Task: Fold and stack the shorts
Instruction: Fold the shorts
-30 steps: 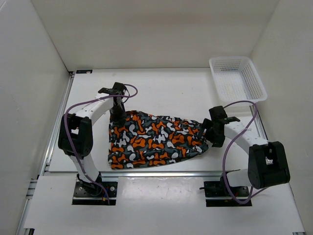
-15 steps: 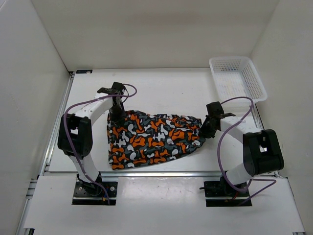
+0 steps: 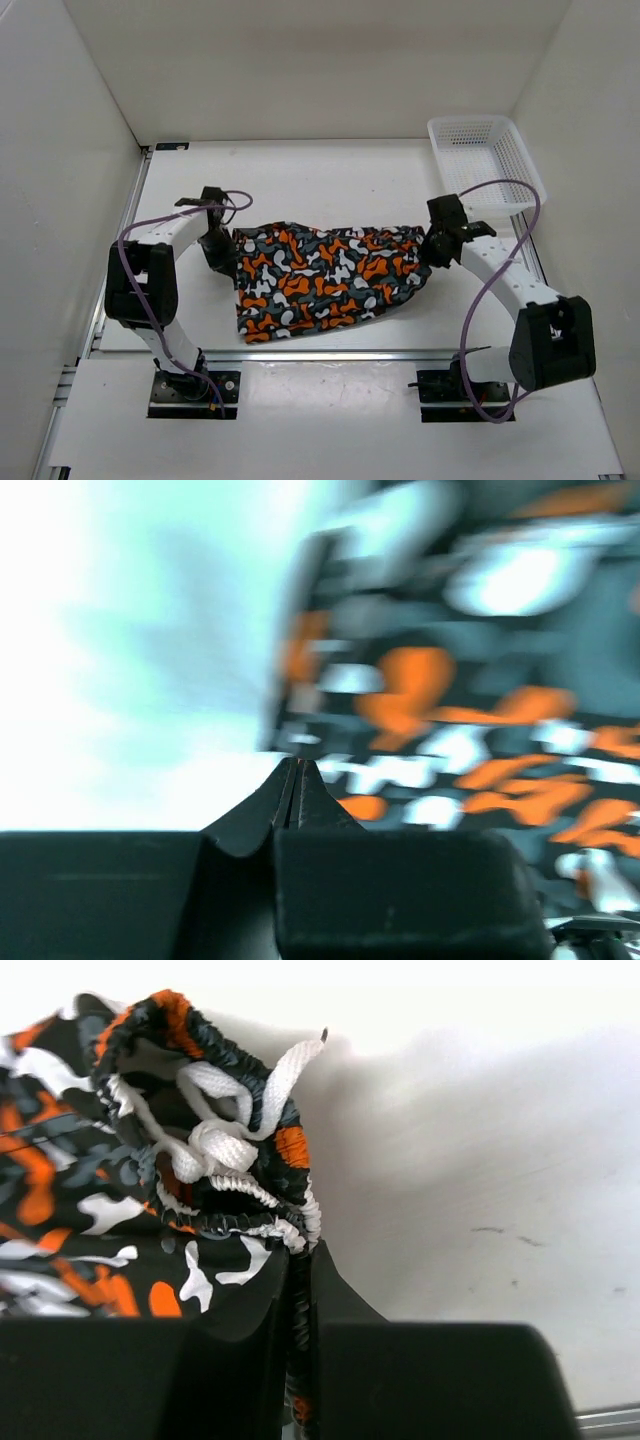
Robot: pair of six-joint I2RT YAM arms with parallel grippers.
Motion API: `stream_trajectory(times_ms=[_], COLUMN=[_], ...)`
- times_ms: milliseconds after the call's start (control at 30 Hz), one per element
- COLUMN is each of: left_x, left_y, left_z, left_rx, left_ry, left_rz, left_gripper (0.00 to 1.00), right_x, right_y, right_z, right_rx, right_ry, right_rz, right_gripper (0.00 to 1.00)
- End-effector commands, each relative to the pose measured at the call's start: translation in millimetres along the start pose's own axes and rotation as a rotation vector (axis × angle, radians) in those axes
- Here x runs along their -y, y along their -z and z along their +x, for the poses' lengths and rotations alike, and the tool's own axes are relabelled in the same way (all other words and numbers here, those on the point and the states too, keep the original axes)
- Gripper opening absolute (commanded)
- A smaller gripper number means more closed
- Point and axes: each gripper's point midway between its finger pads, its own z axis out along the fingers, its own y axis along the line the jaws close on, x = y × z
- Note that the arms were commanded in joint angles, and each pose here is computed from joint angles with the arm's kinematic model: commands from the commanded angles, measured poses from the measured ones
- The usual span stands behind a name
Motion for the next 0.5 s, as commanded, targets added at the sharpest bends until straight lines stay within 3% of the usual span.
stream_trajectory(times_ms=[0,267,467], left_x=[7,26,40], left_y=[-7,-37,-48], left_z=[12,28,29], left_rx=[-0.015,-0.083,-0.110], left_ry=[0.050,0.054,0.034], left_rz=[0.073,0.103,0.103], left_gripper=[0.10,0.10,0.10], right_x=[0,-56,-121], right_y=[37,84,112], right_z=[-37,-64,-37], right_rx=[0.143,0.247,0.278], right_ry=[0.039,0.153,0.320], right_rz=[0.039,-0.065,-0.126], right_gripper=[0.00,0.00,0.00])
